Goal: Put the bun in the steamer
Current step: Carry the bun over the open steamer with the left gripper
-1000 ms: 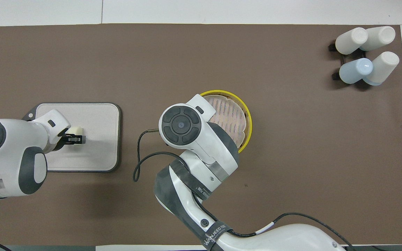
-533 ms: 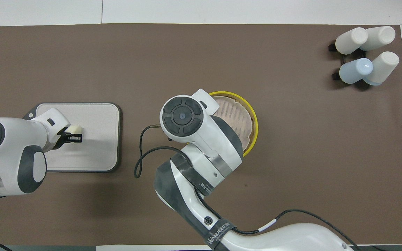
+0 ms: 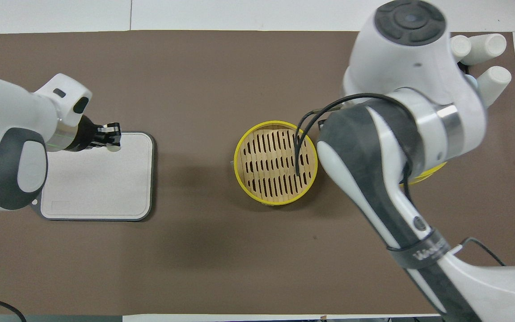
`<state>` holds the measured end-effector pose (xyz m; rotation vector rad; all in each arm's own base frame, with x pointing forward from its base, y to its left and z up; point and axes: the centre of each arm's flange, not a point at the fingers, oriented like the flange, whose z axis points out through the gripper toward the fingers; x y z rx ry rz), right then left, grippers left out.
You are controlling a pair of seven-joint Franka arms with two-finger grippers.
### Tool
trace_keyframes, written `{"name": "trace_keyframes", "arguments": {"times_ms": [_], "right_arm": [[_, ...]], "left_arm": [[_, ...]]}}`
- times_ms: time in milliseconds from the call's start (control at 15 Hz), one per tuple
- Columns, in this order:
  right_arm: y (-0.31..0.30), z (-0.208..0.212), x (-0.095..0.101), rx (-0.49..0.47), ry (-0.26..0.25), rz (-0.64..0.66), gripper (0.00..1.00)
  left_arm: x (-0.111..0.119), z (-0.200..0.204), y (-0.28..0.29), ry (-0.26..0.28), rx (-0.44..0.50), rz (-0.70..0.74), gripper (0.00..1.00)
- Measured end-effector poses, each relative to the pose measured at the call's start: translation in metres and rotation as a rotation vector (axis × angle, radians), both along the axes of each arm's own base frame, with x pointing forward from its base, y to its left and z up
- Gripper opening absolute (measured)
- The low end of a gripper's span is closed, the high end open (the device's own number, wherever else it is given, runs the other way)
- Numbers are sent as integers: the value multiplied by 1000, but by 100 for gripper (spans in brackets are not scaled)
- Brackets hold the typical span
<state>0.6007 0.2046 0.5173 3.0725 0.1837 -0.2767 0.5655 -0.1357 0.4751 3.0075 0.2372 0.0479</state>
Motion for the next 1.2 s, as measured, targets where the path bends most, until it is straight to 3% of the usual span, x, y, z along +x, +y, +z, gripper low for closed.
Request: {"name": "trace_keyframes", "arguments": {"times_ms": [267,533,800,1067,1200], "right_arm": [[-81,-3,14,18,56,86,9],[-78,-11,12,-4,70,127,9],[-76,-11,11,-4,70,132,9],[-76,-11,11,-4,71,133,9],[-76,-11,11,-4,71,133,9]], "left_arm": [[-20,15,-159,-26,-42,85,14],[-59,-44,-269,-34,-56,42,14],[-83,-120,-319,-38,-9,-15,16],[-85,-143,-324,-47,-4,-12,19],[-83,-142,-322,-48,-6,17,35]]}}
